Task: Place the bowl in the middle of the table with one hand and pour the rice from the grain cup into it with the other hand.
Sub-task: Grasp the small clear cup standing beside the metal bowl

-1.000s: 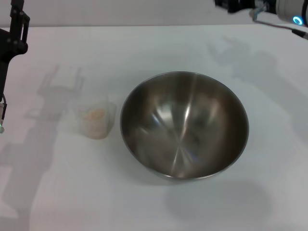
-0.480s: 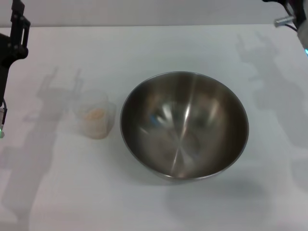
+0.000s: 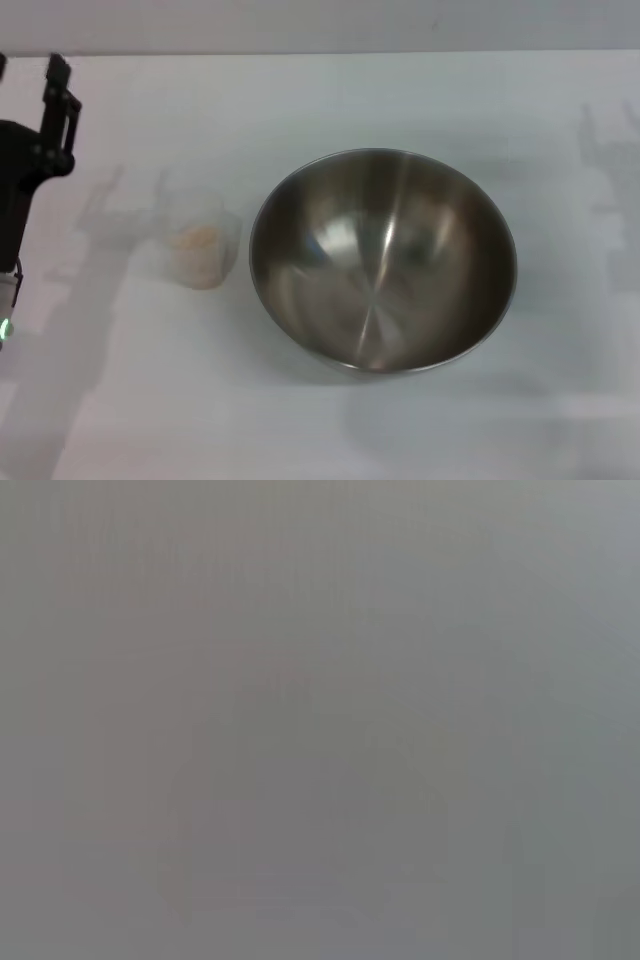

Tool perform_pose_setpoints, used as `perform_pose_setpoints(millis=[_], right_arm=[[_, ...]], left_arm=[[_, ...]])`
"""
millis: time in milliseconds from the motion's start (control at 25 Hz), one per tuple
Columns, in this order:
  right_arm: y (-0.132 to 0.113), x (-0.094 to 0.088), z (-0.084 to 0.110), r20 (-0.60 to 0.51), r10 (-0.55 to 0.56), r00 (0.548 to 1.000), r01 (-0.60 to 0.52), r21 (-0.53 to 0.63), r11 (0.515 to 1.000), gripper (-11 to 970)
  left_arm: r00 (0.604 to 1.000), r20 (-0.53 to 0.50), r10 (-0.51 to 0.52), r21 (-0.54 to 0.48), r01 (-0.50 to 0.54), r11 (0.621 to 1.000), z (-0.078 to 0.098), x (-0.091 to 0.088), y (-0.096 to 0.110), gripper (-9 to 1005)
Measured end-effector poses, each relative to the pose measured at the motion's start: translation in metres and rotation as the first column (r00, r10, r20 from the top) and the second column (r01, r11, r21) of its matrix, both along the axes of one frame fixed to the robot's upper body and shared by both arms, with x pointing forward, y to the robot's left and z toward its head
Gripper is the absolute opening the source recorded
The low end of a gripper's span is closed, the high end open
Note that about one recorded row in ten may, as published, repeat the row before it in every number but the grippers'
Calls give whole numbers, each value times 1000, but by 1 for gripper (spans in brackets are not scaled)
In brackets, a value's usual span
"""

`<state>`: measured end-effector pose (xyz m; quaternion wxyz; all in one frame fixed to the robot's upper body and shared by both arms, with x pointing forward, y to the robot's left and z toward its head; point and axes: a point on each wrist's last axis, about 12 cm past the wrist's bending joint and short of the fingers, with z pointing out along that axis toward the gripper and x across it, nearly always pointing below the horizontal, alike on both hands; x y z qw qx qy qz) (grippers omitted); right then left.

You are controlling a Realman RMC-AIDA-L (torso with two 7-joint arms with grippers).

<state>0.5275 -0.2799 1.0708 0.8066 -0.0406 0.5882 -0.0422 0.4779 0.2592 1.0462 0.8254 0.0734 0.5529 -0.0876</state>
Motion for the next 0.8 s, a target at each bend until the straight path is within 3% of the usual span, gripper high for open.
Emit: perform_pose_setpoints(millis=[360,600,800], right_arm=[[-13,-1,1,29,-73,997,72,49,996,507],[-14,-1,1,31,-77,997,76,42,996,507],[-11,6,2,31,-63,998,62,30,998,507]], left_arm=[[995,-98,10,40,-6,999,-17,-13,6,576],[988,-154,-11,72,22,997,-28,-30,6,576],[979,-201,-19,102,41,994,-36,-34,2,576]])
